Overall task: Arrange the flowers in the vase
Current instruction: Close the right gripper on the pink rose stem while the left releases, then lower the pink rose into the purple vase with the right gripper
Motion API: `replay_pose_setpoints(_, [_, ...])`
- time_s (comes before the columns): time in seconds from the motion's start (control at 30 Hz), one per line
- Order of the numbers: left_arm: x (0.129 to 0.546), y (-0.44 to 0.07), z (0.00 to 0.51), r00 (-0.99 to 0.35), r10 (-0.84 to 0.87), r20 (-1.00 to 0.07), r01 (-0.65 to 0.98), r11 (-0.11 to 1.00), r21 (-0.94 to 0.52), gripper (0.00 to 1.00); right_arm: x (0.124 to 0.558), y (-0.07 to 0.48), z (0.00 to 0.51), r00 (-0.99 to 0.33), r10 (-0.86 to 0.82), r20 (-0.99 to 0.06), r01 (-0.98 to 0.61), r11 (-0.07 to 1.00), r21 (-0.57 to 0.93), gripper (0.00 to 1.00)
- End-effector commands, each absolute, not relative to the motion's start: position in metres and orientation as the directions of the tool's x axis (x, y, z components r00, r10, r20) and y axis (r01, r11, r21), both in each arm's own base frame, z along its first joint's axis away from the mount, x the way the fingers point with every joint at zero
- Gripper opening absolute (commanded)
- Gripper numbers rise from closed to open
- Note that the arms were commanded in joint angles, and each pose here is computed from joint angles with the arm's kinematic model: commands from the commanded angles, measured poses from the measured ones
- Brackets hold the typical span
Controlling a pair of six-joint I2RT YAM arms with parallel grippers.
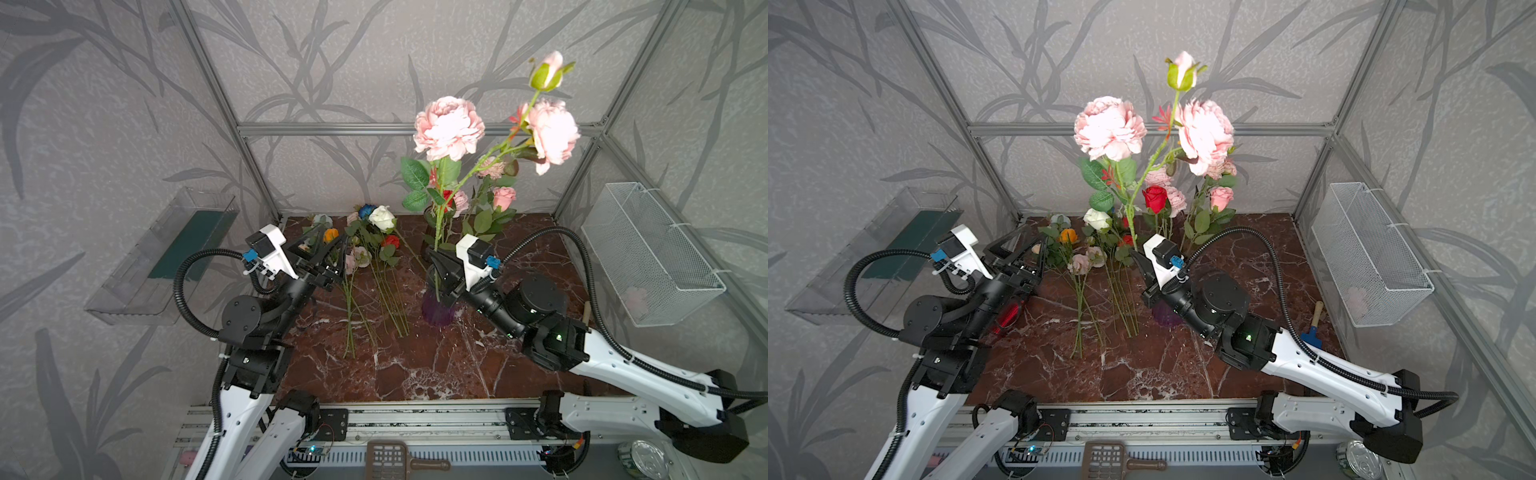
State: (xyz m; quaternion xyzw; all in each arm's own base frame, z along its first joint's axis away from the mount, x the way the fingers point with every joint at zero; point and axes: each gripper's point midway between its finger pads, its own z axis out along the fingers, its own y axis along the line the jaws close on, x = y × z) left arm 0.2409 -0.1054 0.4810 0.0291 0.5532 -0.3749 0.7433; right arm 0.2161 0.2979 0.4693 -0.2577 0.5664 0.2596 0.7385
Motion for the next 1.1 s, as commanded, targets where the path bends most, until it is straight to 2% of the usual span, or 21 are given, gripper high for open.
replay_pose_setpoints(0.0, [0.251,-0.103,0.479,0.105,-0.538,-0.836,0.571,0.721,-0.392,0.78,0.237,0.271,0.484,0.302,0.104,-0.948,-0.563,0.822,-0.090,0.00])
replay_pose_setpoints(0.13, [0.257,-0.103,0.475,0.092,-0.542,-0.836,0.564,0.720,-0.404,0.78,0.266,0.255,0.470,0.281,0.139,-0.950,-0.528,0.849,-0.032,0.00])
replay_pose_setpoints(0.37, [0.262,-0.104,0.471,0.081,-0.533,-0.842,0.557,0.725,-0.406,0.78,0.292,0.246,0.446,0.254,0.165,-0.953,-0.489,0.872,0.021,0.00])
replay_pose_setpoints(0.77, [0.267,-0.108,0.466,0.056,-0.525,-0.849,0.562,0.719,-0.408,0.78,0.320,0.243,0.386,0.156,0.128,-0.979,-0.448,0.893,0.046,0.00])
replay_pose_setpoints(1.03, [0.270,-0.109,0.463,0.049,-0.523,-0.851,0.559,0.720,-0.411,0.78,0.328,0.245,0.340,0.038,0.088,-0.995,-0.431,0.900,0.063,0.00])
replay_pose_setpoints(1.07, [0.271,-0.109,0.463,0.044,-0.523,-0.851,0.559,0.719,-0.413,0.78,0.329,0.245,0.333,0.010,0.079,-0.997,-0.424,0.903,0.067,0.03])
